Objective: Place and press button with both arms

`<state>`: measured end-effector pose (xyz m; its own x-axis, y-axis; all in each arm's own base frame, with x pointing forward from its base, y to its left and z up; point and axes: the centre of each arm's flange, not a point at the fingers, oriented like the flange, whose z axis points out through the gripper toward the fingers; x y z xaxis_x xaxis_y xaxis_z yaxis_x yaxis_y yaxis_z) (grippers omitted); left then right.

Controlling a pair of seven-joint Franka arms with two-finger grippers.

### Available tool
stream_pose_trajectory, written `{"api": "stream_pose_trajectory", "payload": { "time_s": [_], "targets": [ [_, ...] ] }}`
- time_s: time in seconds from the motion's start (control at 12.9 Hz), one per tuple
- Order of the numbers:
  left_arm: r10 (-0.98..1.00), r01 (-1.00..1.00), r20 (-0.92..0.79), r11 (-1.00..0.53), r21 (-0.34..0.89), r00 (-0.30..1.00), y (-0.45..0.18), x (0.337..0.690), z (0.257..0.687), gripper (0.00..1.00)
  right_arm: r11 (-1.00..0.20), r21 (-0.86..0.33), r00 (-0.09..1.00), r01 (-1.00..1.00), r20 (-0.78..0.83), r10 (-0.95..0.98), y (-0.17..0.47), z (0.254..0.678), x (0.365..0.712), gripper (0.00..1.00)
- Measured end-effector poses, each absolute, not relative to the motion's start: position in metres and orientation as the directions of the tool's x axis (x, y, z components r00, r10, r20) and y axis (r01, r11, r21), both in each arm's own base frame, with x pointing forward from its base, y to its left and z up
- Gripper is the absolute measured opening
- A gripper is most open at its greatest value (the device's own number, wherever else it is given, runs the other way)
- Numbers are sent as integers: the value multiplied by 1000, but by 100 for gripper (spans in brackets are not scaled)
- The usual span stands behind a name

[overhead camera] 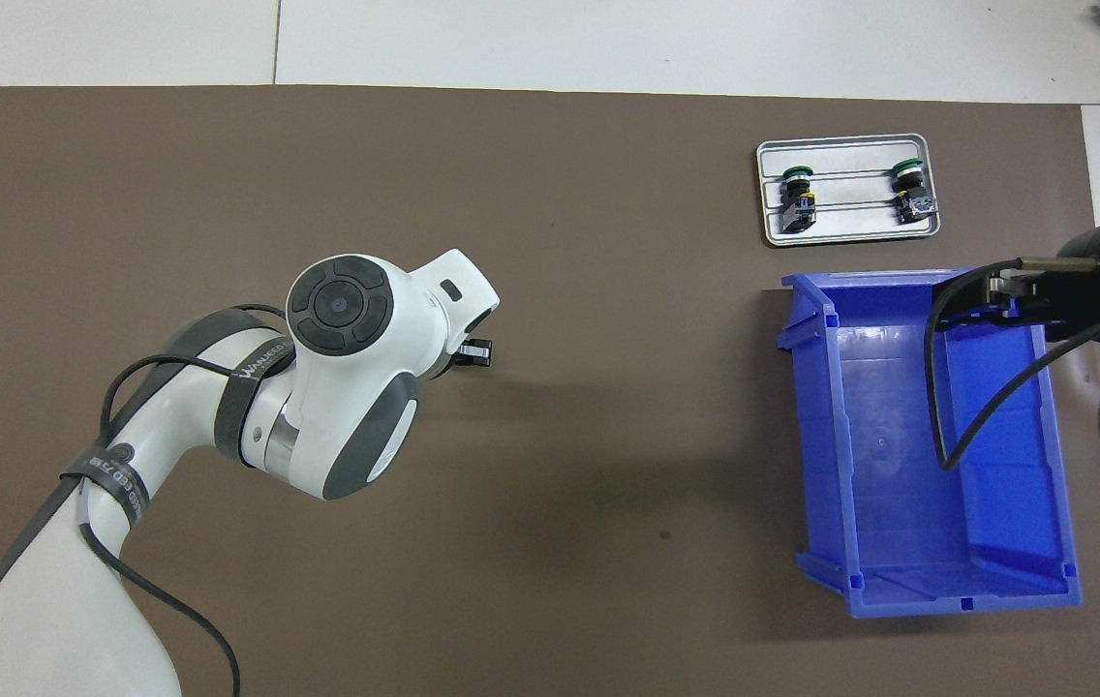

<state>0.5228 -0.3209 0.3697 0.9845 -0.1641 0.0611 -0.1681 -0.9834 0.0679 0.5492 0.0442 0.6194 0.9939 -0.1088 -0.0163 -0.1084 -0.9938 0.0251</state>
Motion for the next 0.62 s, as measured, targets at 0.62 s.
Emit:
{"api": "stream_pose_trajectory", "payload": {
  "time_s": [0.62],
  "targets": [
    [-161,-169,98,-982,82,982,-331,519,365,1,-994,25,994,-106,-16,-106,46,619,549,100]
  ]
}}
